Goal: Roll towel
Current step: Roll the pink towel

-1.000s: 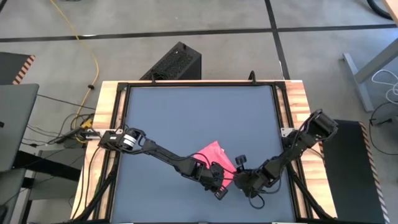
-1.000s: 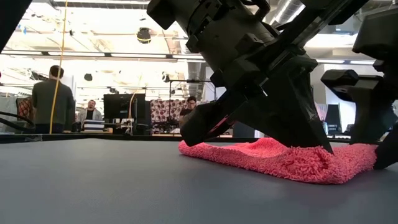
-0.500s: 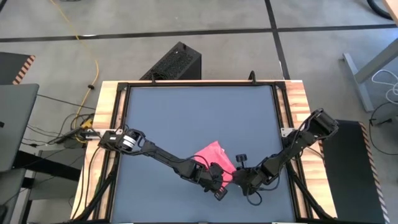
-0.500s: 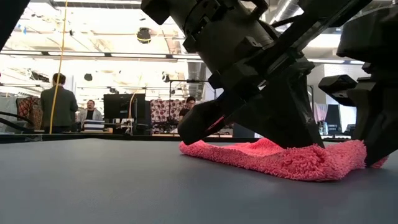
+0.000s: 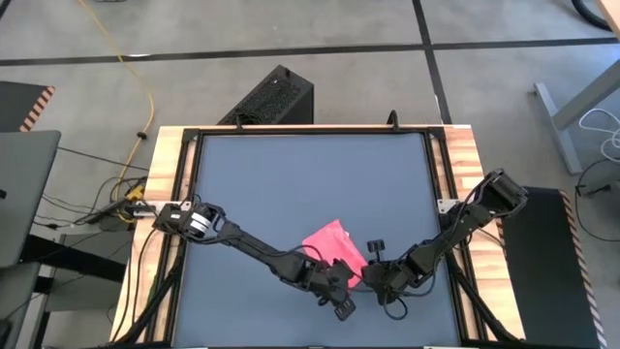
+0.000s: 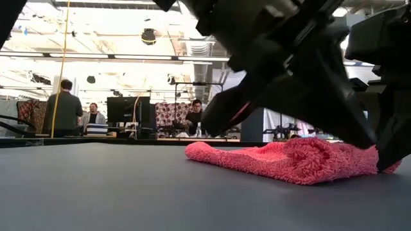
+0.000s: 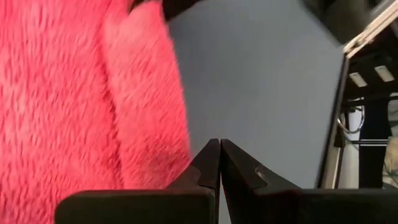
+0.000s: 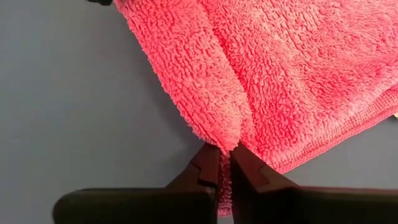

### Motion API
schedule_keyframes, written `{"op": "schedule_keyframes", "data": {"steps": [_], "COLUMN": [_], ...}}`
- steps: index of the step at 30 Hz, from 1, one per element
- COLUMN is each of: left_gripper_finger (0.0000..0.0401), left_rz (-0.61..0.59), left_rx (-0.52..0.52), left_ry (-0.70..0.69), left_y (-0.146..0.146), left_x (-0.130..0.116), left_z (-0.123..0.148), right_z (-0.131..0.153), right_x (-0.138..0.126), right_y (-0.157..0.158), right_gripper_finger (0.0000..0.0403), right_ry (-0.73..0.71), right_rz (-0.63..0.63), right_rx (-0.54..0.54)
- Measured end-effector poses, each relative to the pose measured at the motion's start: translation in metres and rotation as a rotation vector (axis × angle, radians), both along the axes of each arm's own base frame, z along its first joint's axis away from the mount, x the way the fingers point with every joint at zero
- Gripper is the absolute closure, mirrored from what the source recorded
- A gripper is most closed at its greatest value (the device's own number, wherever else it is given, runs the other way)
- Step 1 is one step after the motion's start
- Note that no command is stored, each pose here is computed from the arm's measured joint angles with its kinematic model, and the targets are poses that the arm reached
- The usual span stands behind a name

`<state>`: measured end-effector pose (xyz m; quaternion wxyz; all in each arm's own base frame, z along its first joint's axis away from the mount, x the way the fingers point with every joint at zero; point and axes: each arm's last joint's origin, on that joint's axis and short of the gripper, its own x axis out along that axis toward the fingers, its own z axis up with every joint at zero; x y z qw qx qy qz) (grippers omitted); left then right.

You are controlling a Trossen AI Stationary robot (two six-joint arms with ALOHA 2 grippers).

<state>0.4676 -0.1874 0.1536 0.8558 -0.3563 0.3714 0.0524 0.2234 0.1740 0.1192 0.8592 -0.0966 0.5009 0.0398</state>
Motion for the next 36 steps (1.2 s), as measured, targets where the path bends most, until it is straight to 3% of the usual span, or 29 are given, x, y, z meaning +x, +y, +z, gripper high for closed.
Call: {"op": "schedule_keyframes", "data": {"steps": [5, 13, 19, 23, 29, 33, 36], "left_gripper_finger": [0.0401, 0.0401, 0.0401, 0.0394, 0.0338, 0.0287, 0.0274], "left_rz": [-0.013, -0.007, -0.079, -0.19, -0.232, -0.168, -0.132], "left_rx": [0.043, 0.131, 0.11, 0.017, 0.004, 0.076, 0.101], "left_ry": [-0.039, 0.079, 0.081, -0.022, -0.023, 0.023, 0.09], "left_y": [-0.001, 0.002, 0.0, -0.01, -0.018, -0.015, -0.013], "left_x": [0.005, 0.001, 0.001, 0.006, 0.003, 0.0, -0.005], "left_z": [0.013, 0.019, 0.021, 0.029, 0.03, 0.025, 0.02], "right_z": [0.0, 0.0, 0.0, 0.0, 0.0, 0.0, 0.0], "right_x": [0.0, 0.0, 0.002, 0.004, 0.004, 0.004, 0.004], "right_y": [0.0, 0.0, -0.003, -0.005, -0.005, -0.005, -0.004], "right_gripper_finger": [0.0369, 0.0368, 0.0367, 0.0365, 0.0358, 0.0358, 0.0358], "right_ry": [0.001, 0.002, 0.014, 0.026, 0.025, 0.025, 0.023], "right_rz": [-0.002, -0.009, -0.015, -0.024, -0.024, -0.025, -0.025], "right_rx": [0.001, 0.006, 0.021, 0.043, 0.042, 0.042, 0.044]}}
